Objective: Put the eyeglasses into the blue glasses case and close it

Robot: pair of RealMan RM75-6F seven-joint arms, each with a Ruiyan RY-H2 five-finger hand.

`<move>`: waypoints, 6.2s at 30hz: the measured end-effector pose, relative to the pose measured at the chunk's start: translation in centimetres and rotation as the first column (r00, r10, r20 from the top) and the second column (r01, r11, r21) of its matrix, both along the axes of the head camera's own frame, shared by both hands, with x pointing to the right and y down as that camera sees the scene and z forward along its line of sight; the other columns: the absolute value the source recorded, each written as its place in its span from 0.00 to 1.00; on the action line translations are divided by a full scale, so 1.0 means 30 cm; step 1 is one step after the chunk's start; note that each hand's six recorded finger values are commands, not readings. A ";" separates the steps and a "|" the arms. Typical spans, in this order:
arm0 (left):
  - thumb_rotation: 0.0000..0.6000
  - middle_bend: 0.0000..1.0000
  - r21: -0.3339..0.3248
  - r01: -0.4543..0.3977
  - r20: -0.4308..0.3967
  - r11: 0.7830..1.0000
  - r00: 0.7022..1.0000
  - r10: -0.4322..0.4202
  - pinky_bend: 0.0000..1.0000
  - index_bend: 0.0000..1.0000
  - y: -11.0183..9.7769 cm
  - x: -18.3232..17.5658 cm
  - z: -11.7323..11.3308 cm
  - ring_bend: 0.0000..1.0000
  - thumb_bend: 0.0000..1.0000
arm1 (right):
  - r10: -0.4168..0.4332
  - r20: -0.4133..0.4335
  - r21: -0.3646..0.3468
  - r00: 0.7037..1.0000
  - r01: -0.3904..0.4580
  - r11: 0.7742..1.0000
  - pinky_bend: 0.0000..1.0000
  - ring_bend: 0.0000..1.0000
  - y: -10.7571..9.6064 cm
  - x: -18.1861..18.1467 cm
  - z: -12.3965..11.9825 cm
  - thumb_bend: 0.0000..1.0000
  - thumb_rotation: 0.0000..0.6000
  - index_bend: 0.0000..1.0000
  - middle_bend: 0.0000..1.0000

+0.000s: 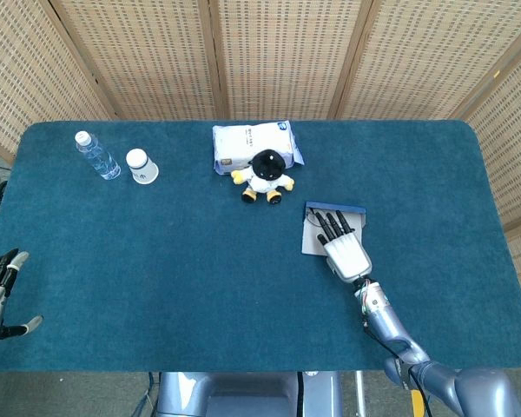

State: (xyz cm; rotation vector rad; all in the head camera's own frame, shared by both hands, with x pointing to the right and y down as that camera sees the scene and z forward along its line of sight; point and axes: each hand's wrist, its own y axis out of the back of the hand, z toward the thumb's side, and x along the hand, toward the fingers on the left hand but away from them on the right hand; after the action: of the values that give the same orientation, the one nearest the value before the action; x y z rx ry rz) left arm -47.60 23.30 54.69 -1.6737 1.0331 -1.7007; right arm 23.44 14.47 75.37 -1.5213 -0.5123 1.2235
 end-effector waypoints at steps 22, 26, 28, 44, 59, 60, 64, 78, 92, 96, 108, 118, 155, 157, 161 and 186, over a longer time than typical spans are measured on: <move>1.00 0.00 -0.008 0.003 0.001 1.000 1.000 -0.003 0.00 0.00 -0.001 0.002 0.006 0.00 0.08 | 0.123 0.021 0.019 0.992 -0.123 0.992 0.00 0.00 -0.119 0.024 -0.004 0.41 1.00 0.36 0.00; 1.00 0.00 -0.007 0.003 0.000 1.000 1.000 -0.003 0.00 0.00 -0.002 0.003 0.005 0.00 0.08 | 0.130 -0.001 0.016 0.992 -0.130 0.991 0.00 0.00 -0.138 0.028 0.006 0.41 1.00 0.37 0.00; 1.00 0.00 -0.006 0.007 -0.001 1.000 1.000 -0.007 0.00 0.00 -0.002 0.000 0.004 0.00 0.08 | 0.141 -0.014 0.023 0.990 -0.141 0.990 0.00 0.00 -0.153 0.035 0.009 0.41 1.00 0.38 0.00; 1.00 0.00 -0.012 0.015 -0.008 1.000 1.000 -0.015 0.00 0.00 -0.008 -0.007 0.005 0.00 0.08 | 0.231 -0.029 0.040 0.973 -0.230 0.972 0.02 0.00 -0.250 0.052 0.022 0.41 1.00 0.39 0.00; 1.00 0.00 -0.016 0.029 -0.006 0.999 1.000 -0.029 0.00 0.00 -0.014 -0.020 0.010 0.00 0.08 | 0.208 -0.069 0.037 0.976 -0.206 0.978 0.03 0.00 -0.278 0.027 0.047 0.41 1.00 0.55 0.00; 1.00 0.00 -0.016 0.029 -0.006 0.999 1.000 -0.029 0.00 0.00 -0.015 -0.021 0.010 0.00 0.08 | 0.207 -0.067 0.038 0.976 -0.205 0.978 0.03 0.00 -0.277 0.025 0.047 0.41 1.00 0.56 0.00; 1.00 0.00 -0.017 0.031 -0.006 0.999 1.000 -0.031 0.00 0.00 -0.015 -0.023 0.011 0.00 0.08 | 0.198 -0.071 0.037 0.978 -0.196 0.980 0.04 0.00 -0.275 0.025 0.050 0.48 1.00 0.63 0.01; 1.00 0.00 -0.020 0.023 -0.004 1.000 1.000 -0.023 0.00 0.00 -0.012 -0.016 0.013 0.00 0.08 | 0.113 -0.097 0.042 0.989 -0.110 0.993 0.05 0.00 -0.219 0.078 0.034 0.52 1.00 0.65 0.02; 1.00 0.00 -0.037 -0.012 -0.006 0.999 1.000 0.011 0.00 0.00 -0.001 0.019 0.023 0.00 0.08 | -0.017 -0.037 0.055 0.999 0.019 0.998 0.10 0.00 -0.116 0.110 -0.110 0.52 1.00 0.66 0.03; 1.00 0.00 -0.036 -0.013 -0.003 0.999 1.000 0.013 0.00 0.00 0.000 0.021 0.023 0.00 0.08 | -0.080 -0.029 0.044 0.996 0.081 0.996 0.10 0.00 -0.059 0.119 -0.181 0.52 1.00 0.66 0.04; 1.00 0.00 -0.039 -0.014 0.000 0.999 1.000 0.014 0.00 0.00 0.001 0.020 0.027 0.00 0.08 | -0.243 -0.068 0.028 0.968 0.246 0.969 0.10 0.00 0.100 0.179 -0.357 0.52 1.00 0.66 0.05; 1.00 0.00 -0.042 -0.020 0.001 0.999 1.000 0.020 0.00 0.00 0.004 0.024 0.029 0.00 0.08 | -0.346 -0.124 -0.042 0.930 0.344 0.938 0.10 0.00 0.127 0.131 -0.343 0.52 1.00 0.66 0.05; 1.00 0.00 -0.045 -0.009 -0.003 0.999 1.000 0.009 0.00 0.00 0.003 0.015 0.027 0.00 0.08 | -0.282 -0.084 -0.013 0.956 0.282 0.959 0.10 0.00 -0.032 0.023 -0.253 0.26 1.00 0.00 0.00; 1.00 0.00 -0.045 -0.008 -0.003 0.999 1.000 0.007 0.00 0.00 0.003 0.014 0.027 0.00 0.08 | -0.272 -0.075 -0.006 0.959 0.272 0.962 0.10 0.00 -0.041 0.025 -0.258 0.26 1.00 0.00 0.00; 1.00 0.00 -0.046 -0.010 -0.002 0.999 1.000 0.010 0.00 0.00 0.003 0.016 0.029 0.00 0.08 | -0.263 -0.066 -0.041 0.962 0.261 0.964 0.06 0.00 -0.042 0.035 -0.266 0.25 1.00 0.00 0.00; 1.00 0.00 -0.044 -0.005 -0.005 0.999 1.000 0.005 0.00 0.00 0.003 0.014 0.027 0.00 0.09 | -0.199 0.069 -0.300 0.978 0.210 0.930 0.00 0.00 0.007 0.017 -0.111 0.32 1.00 0.17 0.33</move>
State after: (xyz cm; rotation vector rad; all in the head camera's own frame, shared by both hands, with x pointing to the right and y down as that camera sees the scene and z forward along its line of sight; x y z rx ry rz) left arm -47.17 23.38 55.50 -1.7073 0.9994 -1.7283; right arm 23.94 14.69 72.02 -1.8132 -0.1840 1.1495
